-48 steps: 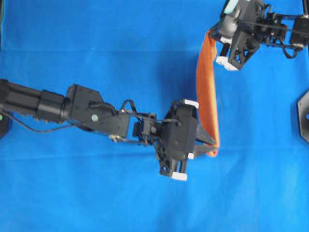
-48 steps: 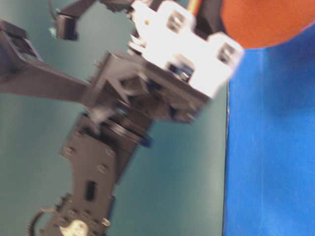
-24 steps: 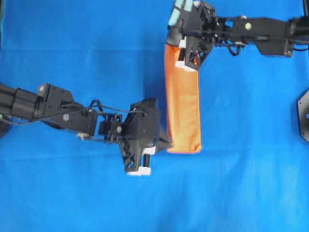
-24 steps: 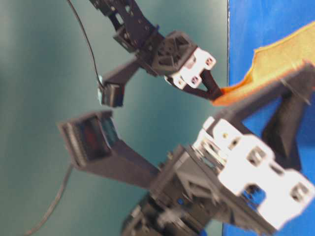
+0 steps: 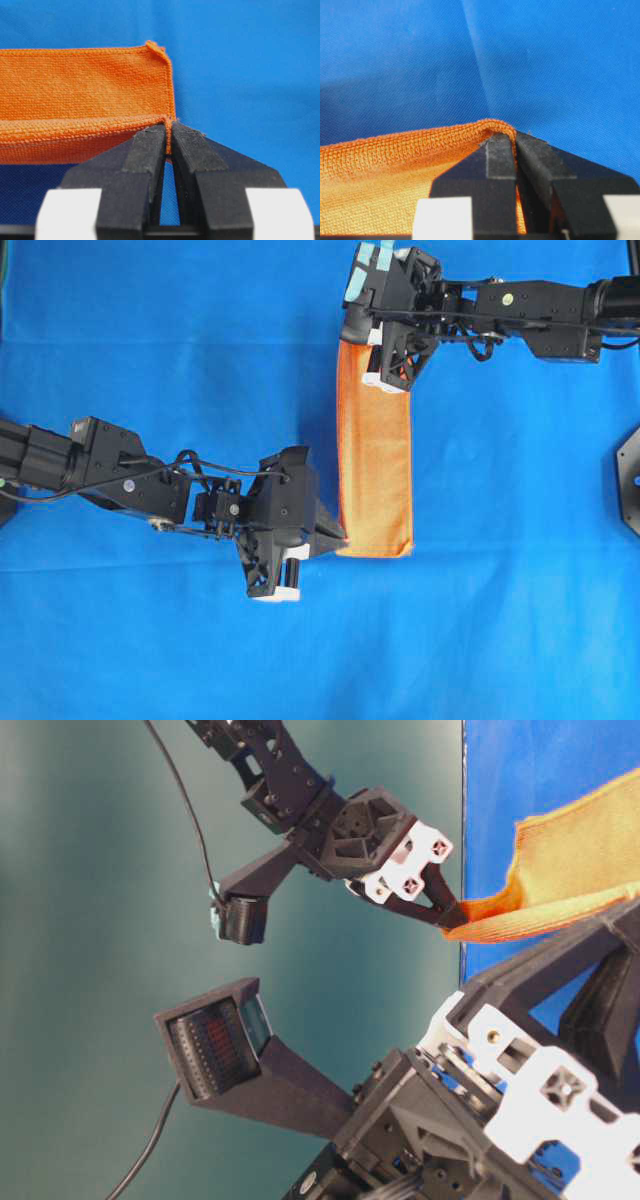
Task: Fold the orange towel.
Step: 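Lower the strip onto the table and open both grippers, then retract both grippers outward to the sides of the strip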
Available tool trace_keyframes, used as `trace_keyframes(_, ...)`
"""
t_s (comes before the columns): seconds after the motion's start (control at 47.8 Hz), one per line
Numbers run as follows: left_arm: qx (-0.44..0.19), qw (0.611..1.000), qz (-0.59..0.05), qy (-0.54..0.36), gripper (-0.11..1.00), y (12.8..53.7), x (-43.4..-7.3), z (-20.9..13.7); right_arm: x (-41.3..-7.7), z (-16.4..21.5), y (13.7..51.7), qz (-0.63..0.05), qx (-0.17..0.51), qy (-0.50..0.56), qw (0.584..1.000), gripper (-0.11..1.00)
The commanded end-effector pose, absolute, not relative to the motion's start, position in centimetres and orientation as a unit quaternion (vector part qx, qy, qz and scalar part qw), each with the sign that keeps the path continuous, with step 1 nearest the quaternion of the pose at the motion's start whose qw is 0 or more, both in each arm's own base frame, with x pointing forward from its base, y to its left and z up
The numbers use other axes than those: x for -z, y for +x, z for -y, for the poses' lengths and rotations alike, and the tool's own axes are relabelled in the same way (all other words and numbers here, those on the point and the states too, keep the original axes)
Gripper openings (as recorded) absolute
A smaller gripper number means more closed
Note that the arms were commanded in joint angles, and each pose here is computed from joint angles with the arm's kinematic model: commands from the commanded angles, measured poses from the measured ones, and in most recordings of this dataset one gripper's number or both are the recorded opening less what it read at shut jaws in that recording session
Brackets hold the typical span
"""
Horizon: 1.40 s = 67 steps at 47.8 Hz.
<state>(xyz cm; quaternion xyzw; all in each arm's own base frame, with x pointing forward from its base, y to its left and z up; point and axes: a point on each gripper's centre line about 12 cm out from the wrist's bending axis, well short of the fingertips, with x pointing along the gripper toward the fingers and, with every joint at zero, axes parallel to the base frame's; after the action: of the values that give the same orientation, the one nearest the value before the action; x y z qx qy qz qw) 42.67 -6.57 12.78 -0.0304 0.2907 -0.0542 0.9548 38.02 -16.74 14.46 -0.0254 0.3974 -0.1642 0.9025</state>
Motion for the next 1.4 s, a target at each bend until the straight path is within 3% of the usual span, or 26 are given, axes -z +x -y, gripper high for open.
trace_keyframes(0.0, 0.056, 0.959, -0.276, -0.032, 0.08, 42.9, -13.7, 6.7, -15.3, 16.7, 38.3, -0.379, 0.161, -0.032, 0.910, 0.10)
trace_keyframes(0.063, 0.056, 0.959, -0.276, -0.032, 0.21, 42.9, -13.7, 6.7, -15.3, 16.4, 38.4, -0.376, 0.157, -0.035, 0.912, 0.28)
trace_keyframes(0.188, 0.057, 0.958, -0.278, -0.030, 0.60, 42.9, -13.7, 6.7, -15.3, 16.3, 38.4, -0.373, 0.153, -0.041, 0.914, 0.62)
trace_keyframes(0.23, 0.057, 0.958, -0.280, -0.030, 0.72, 42.8, -13.6, 6.7, -15.3, 16.3, 38.4, -0.373, 0.153, -0.042, 0.914, 0.67)
trace_keyframes(0.293, 0.057, 0.958, -0.280, -0.030, 0.84, 42.8, -13.6, 6.7, -15.4, 16.4, 38.5, -0.371, 0.152, -0.043, 0.915, 0.63)
trace_keyframes(0.481, 0.057, 0.954, -0.292, -0.028, 0.78, 41.8, -14.6, 6.6, -15.9, 16.3, 38.2, -0.372, 0.155, -0.043, 0.914, 0.63)
trace_keyframes(0.753, 0.060, 0.949, -0.307, -0.028, 0.78, 37.8, -18.7, 6.2, -18.9, 14.9, 35.8, -0.345, 0.159, -0.045, 0.924, 0.63)
trace_keyframes(1.067, 0.053, 0.962, -0.266, -0.034, 0.78, 33.1, -21.3, 4.7, -21.2, 9.6, 31.1, -0.287, 0.124, -0.033, 0.949, 0.63)
trace_keyframes(1.381, 0.001, 0.985, -0.167, -0.030, 0.78, 28.8, -21.9, 0.5, -21.8, 4.3, 26.4, -0.180, 0.066, 0.022, 0.981, 0.63)
